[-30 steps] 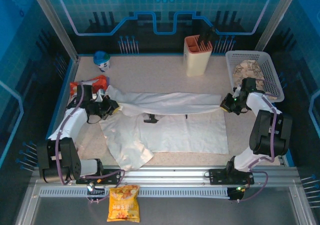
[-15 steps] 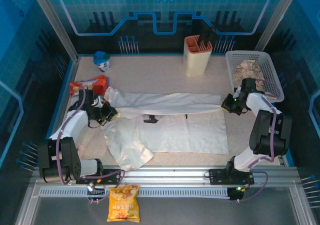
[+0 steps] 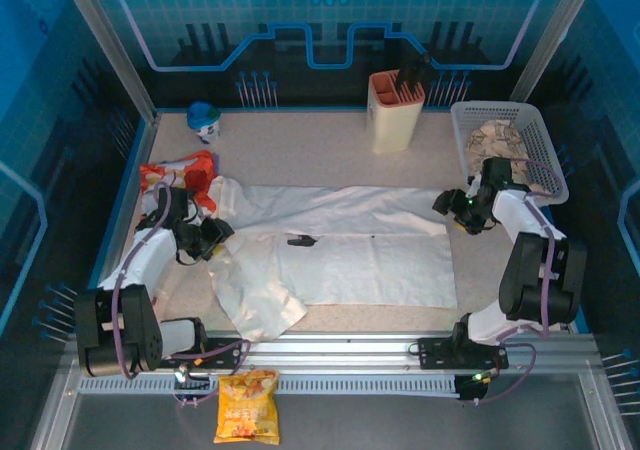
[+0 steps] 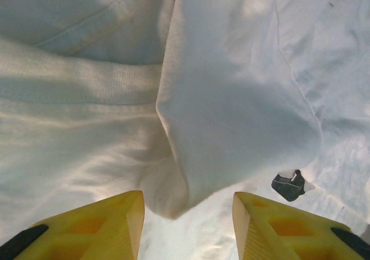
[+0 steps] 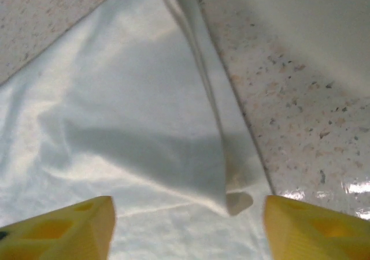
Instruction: Fold and stack the t-shirts
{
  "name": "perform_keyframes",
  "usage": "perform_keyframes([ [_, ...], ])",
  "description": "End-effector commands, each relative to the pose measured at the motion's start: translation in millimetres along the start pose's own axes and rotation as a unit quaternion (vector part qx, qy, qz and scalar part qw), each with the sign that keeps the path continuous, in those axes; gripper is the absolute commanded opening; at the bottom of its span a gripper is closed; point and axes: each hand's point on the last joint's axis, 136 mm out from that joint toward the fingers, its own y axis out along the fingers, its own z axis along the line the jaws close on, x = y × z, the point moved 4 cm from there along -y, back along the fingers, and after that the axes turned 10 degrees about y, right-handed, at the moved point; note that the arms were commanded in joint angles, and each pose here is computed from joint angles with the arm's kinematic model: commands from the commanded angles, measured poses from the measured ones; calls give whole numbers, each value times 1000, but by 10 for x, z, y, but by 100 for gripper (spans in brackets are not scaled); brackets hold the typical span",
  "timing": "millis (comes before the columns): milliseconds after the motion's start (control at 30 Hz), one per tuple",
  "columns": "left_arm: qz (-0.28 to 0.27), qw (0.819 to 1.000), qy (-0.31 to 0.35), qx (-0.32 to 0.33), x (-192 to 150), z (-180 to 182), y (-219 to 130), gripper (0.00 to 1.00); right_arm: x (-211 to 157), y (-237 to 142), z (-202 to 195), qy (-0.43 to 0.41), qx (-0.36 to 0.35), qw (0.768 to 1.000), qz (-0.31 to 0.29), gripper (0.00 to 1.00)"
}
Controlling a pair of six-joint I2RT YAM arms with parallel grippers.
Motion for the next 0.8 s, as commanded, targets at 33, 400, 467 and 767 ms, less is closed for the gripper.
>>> perform_keyframes([
  [33, -21, 999, 33, 13, -9, -111, -222, 45, -261, -214, 264, -64, 2, 998, -16, 84],
  [400, -25, 995, 92, -15, -492, -420, -330, 37, -740, -261, 829, -159, 68, 984, -42, 97],
  [467, -18, 995, 101, -21, -550, -447, -192, 34, -774, -208, 879, -162, 70, 984, -36, 96],
  [767, -13, 972, 224, 62, -367, -561, 281, 28, -852, -124, 913, -168, 65, 983, -20, 93],
])
